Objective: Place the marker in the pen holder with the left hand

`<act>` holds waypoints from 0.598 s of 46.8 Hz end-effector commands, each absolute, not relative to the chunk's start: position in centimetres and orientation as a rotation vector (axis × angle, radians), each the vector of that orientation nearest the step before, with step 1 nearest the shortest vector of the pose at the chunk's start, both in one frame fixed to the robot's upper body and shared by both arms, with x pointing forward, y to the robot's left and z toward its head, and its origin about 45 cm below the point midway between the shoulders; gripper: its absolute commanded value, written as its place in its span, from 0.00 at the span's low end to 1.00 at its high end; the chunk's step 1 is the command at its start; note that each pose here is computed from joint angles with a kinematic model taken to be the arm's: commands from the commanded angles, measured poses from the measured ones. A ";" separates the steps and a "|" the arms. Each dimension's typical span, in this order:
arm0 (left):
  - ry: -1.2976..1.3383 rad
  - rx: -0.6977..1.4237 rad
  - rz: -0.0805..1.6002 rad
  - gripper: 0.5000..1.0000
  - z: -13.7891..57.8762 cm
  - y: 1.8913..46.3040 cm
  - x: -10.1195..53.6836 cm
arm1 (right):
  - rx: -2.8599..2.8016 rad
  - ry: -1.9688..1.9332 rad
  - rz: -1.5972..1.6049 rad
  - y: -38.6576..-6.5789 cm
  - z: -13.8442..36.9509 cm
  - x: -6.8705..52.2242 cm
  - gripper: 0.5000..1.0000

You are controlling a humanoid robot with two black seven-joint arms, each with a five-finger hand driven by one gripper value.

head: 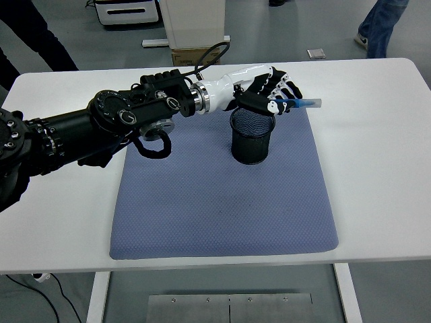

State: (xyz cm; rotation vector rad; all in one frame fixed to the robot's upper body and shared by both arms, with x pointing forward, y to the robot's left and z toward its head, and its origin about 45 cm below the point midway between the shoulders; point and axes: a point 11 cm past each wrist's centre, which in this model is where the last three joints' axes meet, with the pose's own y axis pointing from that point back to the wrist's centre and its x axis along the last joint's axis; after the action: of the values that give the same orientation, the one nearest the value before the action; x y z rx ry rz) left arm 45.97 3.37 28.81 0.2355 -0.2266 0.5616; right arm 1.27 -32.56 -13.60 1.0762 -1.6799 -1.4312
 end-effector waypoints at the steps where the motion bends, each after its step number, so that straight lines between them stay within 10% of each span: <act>1: -0.200 0.215 0.574 0.00 28.7 3.4 45.9 | 1.076 -1.680 -1.432 -32.6 -13.6 1.3 1.00; 28: -0.057 0.155 0.641 0.13 25.0 4.7 45.0 | 1.076 -1.680 -1.432 -32.6 -13.6 1.3 1.00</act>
State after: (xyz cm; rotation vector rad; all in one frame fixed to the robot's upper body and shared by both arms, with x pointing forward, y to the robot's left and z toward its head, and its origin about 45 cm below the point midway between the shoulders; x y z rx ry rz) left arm 45.04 4.65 25.08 0.1574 -0.0626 0.6373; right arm 1.25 -32.55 -13.60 1.0759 -1.6796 -1.4317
